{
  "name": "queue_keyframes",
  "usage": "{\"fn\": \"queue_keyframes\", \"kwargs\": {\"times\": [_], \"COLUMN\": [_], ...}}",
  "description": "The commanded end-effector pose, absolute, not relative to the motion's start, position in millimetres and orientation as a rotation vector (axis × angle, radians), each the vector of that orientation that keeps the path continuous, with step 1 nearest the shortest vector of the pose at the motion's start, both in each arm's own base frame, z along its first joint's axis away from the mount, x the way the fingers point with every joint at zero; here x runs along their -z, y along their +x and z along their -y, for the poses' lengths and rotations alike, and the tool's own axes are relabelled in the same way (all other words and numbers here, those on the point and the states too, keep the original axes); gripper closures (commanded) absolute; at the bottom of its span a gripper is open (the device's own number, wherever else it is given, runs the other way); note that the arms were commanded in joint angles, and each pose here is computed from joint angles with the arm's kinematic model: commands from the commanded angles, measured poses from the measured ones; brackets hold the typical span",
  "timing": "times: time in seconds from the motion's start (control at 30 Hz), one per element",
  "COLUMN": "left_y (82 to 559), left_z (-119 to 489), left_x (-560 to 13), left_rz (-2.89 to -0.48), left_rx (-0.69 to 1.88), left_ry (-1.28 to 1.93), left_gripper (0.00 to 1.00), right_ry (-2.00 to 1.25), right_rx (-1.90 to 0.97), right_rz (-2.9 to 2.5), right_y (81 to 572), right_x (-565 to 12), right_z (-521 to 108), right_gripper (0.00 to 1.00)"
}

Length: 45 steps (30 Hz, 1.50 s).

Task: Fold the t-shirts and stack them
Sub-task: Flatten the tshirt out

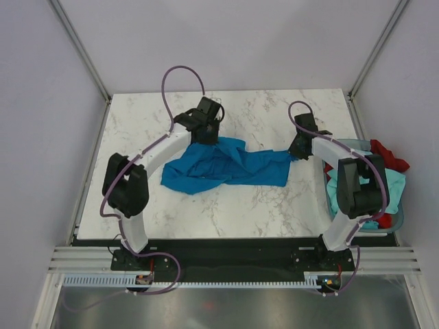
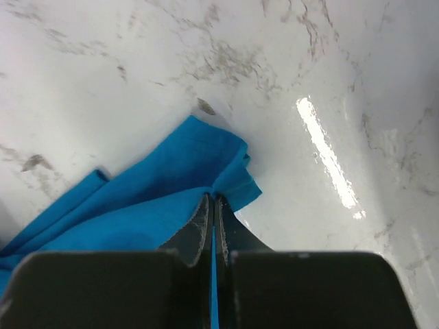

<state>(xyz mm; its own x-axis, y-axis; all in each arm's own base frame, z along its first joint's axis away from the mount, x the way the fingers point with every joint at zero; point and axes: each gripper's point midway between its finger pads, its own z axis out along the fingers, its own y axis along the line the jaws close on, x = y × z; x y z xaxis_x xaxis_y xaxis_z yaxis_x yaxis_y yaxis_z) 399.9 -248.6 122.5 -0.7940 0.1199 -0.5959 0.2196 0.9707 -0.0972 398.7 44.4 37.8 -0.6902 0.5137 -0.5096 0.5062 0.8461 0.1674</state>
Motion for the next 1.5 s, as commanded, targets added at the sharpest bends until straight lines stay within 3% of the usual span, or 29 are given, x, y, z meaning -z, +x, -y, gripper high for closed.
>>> {"fn": "queue_keyframes", "kwargs": {"times": [0.0,0.2,0.37,0.47,0.57,0.6,0.67,0.7,0.77,0.83,0.87,0.9,0.97,1.0,1.1,1.33,1.47], "left_y": [420,460,454,432,403,393,361,346,318,284,265,255,235,231,234,280,320], "left_z": [227,179,152,148,148,148,150,148,150,140,133,129,122,119,116,120,156], "left_x": [-213,-335,-428,-447,-391,-375,-353,-296,-255,-194,-154,-144,-113,-109,-116,-123,-128], "left_rz": [-2.296,-2.033,-1.831,-1.794,-1.923,-1.964,-2.012,-2.139,-2.224,-2.345,-2.435,-2.449,-2.517,-2.522,-2.487,-2.512,-2.534], "left_rx": [0.209,0.302,0.386,0.416,0.451,0.468,0.541,0.518,0.566,0.531,0.49,0.486,0.454,0.447,0.43,0.315,0.348], "left_ry": [0.112,-0.115,-0.16,-0.14,-0.167,-0.172,-0.191,-0.219,-0.261,-0.282,-0.307,-0.317,-0.353,-0.361,-0.34,-0.304,-0.176], "left_gripper": [0.98,0.98,0.98,0.98,0.98,0.98,0.98,0.98,0.98,0.95,0.91,0.77,0.58,0.49,0.43,0.41,0.42], "right_ry": [0.652,0.639,0.605,0.563,0.556,0.571,0.566,0.573,0.589,0.621,0.613,0.63,0.631,0.621,0.632,0.607,0.6], "right_rx": [-0.144,-0.222,-0.284,-0.317,-0.343,-0.326,-0.381,-0.37,-0.374,-0.334,-0.357,-0.353,-0.43,-0.484,-0.479,-0.505,-0.512], "right_rz": [-2.152,-1.767,-1.595,-1.574,-1.647,-1.741,-1.796,-1.91,-1.969,-2.112,-2.14,-2.224,-2.283,-2.341,-2.399,-2.371,-2.371], "right_y": [450,493,487,468,442,436,410,397,370,342,331,314,299,284,264,256,254], "right_x": [-163,-341,-429,-451,-429,-388,-365,-312,-277,-201,-186,-147,-120,-95,-67,-74,-73], "right_z": [-46,-30,-26,-30,-35,-37,-45,-48,-49,-47,-51,-53,-66,-75,-76,-78,-78], "right_gripper": [1.0,1.0,1.0,1.0,1.0,1.0,1.0,1.0,1.0,1.0,1.0,1.0,1.0,1.0,1.0,1.0,1.0]}}
